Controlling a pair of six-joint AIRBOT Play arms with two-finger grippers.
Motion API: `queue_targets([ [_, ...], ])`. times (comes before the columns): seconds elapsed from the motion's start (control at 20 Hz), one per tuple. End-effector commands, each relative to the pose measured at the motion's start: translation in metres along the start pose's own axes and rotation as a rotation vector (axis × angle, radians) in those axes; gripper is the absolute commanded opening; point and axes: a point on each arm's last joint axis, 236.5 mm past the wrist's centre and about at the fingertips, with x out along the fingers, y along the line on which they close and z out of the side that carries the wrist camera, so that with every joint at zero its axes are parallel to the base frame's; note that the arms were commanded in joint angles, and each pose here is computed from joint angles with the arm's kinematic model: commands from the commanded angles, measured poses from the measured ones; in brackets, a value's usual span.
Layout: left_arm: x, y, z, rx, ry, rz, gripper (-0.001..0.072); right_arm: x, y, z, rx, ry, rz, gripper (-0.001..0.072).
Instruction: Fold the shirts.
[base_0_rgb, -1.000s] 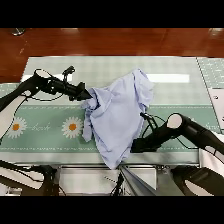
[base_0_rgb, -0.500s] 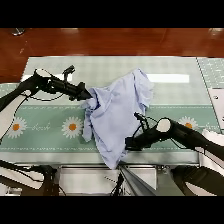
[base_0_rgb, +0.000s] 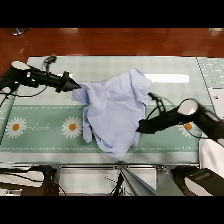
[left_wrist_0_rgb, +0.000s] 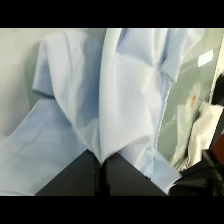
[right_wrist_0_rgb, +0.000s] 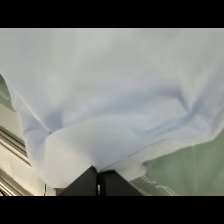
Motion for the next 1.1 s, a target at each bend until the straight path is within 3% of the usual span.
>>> queue_targets([
  [0.0, -0.053, -0.024, 0.017, 0.092, -0.17, 0.031, 0.002, -0.073, -0.038, 0.034, 0.023, -0.132, -0.114, 0.003],
  [0.25, -0.078, -0.053, -0.033, 0.182, -0.266, 0.059, 0.002, -0.166, -0.061, 0.106, 0.03, -0.388, -0.18, 0.003],
  [0.45, -0.067, -0.05, -0.106, 0.159, -0.236, 0.052, 0.002, -0.201, -0.062, 0.171, 0.008, -0.464, -0.158, 0.003],
  [0.75, -0.006, -0.029, -0.234, 0.016, -0.015, 0.01, 0.002, -0.188, -0.04, 0.268, 0.016, -0.491, 0.088, 0.003],
  [0.95, 0.025, -0.006, -0.275, -0.01, 0.084, 0.041, 0.0021, -0.135, -0.057, 0.28, 0.095, -0.389, 0.132, 0.0031],
  [1.0, 0.028, -0.002, -0.272, -0.012, 0.073, 0.053, 0.0044, -0.125, -0.058, 0.278, 0.101, -0.359, 0.138, 0.0031],
  [1.05, 0.028, 0.0, -0.266, -0.025, 0.054, 0.061, 0.0276, -0.119, -0.058, 0.276, 0.104, -0.34, 0.141, 0.0042],
])
